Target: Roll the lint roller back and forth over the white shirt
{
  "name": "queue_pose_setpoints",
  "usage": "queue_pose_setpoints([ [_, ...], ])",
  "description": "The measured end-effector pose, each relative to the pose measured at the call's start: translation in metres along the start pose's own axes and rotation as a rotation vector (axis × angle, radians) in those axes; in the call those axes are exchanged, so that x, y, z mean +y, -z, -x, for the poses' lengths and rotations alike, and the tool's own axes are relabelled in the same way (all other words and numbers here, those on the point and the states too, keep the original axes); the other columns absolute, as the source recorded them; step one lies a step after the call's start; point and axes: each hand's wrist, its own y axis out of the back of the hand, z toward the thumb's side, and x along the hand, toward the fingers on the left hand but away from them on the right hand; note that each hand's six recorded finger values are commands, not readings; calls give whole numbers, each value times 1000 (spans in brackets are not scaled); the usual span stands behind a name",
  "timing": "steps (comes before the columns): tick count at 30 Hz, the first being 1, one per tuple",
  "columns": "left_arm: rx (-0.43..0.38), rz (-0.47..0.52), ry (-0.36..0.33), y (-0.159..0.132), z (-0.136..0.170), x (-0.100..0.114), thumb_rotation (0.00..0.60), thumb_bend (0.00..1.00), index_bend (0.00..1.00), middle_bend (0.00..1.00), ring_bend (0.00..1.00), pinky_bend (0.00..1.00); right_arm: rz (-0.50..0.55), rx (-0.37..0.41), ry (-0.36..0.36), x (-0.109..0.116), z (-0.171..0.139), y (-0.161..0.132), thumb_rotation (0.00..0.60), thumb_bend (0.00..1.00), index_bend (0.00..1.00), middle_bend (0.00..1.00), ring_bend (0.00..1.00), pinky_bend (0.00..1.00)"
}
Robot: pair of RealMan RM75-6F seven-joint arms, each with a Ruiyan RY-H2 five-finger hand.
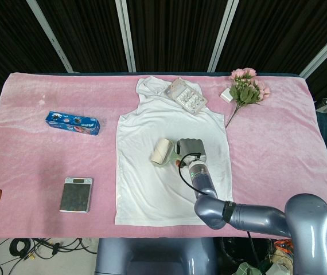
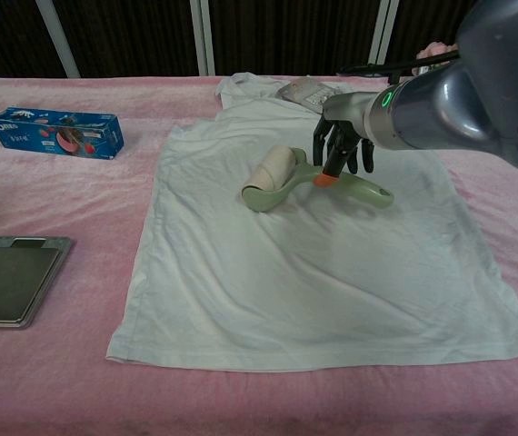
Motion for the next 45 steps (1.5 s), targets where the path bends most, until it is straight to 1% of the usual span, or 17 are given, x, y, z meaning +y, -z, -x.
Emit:
queue_pose_setpoints([
  [6,-1,1,-1,-1,-1,0,600,394,134,62,41,77,1,15,-9,-5,8,-22,600,564,697,653,622,610],
  [10,-2,3,0,-1,-1,1,600,394,134,62,41,77,20,32,-6,-8,12,-35,600,564,698,653,622,610],
  [17,-3,0,2,-1,-1,1,600,394,133,62,41,78,37,40,4,-9,15,-41,600,564,700,654,623,610],
  [25,-4,-7,9,-1,-1,-2,600,394,134,62,42,78,9,13,13,-3,12,-27,600,566,699,654,623,610],
  [31,0,-8,7,0,0,-2,600,394,133,62,41,78,-33,-26,-13,-5,7,-9,600,567,699,655,623,610],
  [36,-2,-11,7,-1,1,-2,600,394,134,62,41,77,-47,-51,-30,-9,5,5,600,566,699,654,623,610],
  [45,1,-11,6,0,0,-2,600,394,133,62,41,77,-57,-72,-26,-5,-3,27,600,566,699,655,623,610],
])
